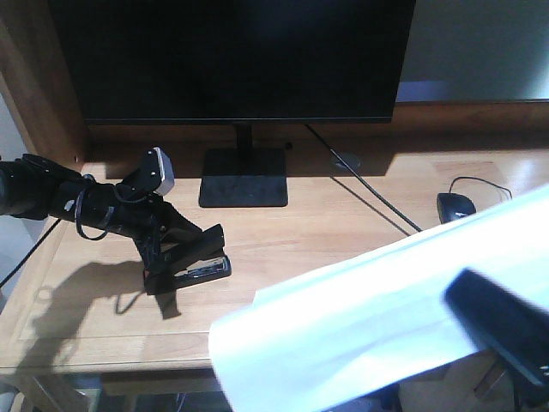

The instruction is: Grab stapler and paper to desk for stapling

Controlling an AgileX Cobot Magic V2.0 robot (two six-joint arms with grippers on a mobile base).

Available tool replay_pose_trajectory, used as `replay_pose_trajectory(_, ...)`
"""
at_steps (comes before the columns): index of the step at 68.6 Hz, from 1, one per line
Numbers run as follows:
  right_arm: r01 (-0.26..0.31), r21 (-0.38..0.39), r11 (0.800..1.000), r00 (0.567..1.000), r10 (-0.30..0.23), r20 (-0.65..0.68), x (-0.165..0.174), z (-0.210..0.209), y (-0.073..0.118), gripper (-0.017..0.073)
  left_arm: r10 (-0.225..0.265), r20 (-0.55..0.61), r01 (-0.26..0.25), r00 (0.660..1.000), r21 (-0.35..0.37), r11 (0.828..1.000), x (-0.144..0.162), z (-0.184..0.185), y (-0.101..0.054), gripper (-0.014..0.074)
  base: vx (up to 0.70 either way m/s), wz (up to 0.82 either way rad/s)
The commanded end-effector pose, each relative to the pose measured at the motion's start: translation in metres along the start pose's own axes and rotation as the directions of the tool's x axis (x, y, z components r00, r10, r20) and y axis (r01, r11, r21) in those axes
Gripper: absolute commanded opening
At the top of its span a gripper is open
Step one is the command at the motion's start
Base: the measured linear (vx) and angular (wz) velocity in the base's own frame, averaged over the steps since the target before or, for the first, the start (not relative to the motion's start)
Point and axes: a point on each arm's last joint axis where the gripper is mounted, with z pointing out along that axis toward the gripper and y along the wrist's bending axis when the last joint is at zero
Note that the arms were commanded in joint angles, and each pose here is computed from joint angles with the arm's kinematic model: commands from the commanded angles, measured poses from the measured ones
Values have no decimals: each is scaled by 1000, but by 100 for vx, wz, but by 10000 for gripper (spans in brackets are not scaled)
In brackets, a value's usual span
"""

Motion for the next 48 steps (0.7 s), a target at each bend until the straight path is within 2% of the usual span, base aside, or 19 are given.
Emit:
replay_pose_trajectory(1,85,13,996,986,-83,-146,-10,14,6,-5,18,84,-15,996,-37,999,-28,-17,1,-7,0,0)
replay_pose_trajectory(2,109,15,994,979,-104,-177,-9,15,7,-5,18,84,-15,996,-37,999,-28,-17,1,-7,0,0)
replay_pose_trajectory(3,104,21,994,977,-98,-190,-10,16,6,-5,18,84,-15,996,-37,999,-28,-17,1,-7,0,0)
replay_pose_trajectory(7,142,28,989,954,-130,-271,-13,22,6,-5,18,84,-15,996,-37,999,-28,-17,1,-7,0,0)
replay_pose_trajectory(15,141,13,990,915,-126,-383,-18,35,2,-5,18,84,-15,996,-37,999,-28,-17,1,-7,0,0)
replay_pose_trajectory(30,40,-76,996,858,-73,-509,-26,63,-10,-5,18,84,-15,996,-37,999,-28,-17,1,-7,0,0)
replay_pose_trajectory(35,23,-101,995,850,-73,-522,-32,72,-11,-5,18,84,-15,996,-37,999,-28,-17,1,-7,0,0)
replay_pose_trajectory(48,7,-105,994,828,-64,-557,-42,94,-22,-5,18,84,-15,996,-37,999,-28,-17,1,-7,0,0)
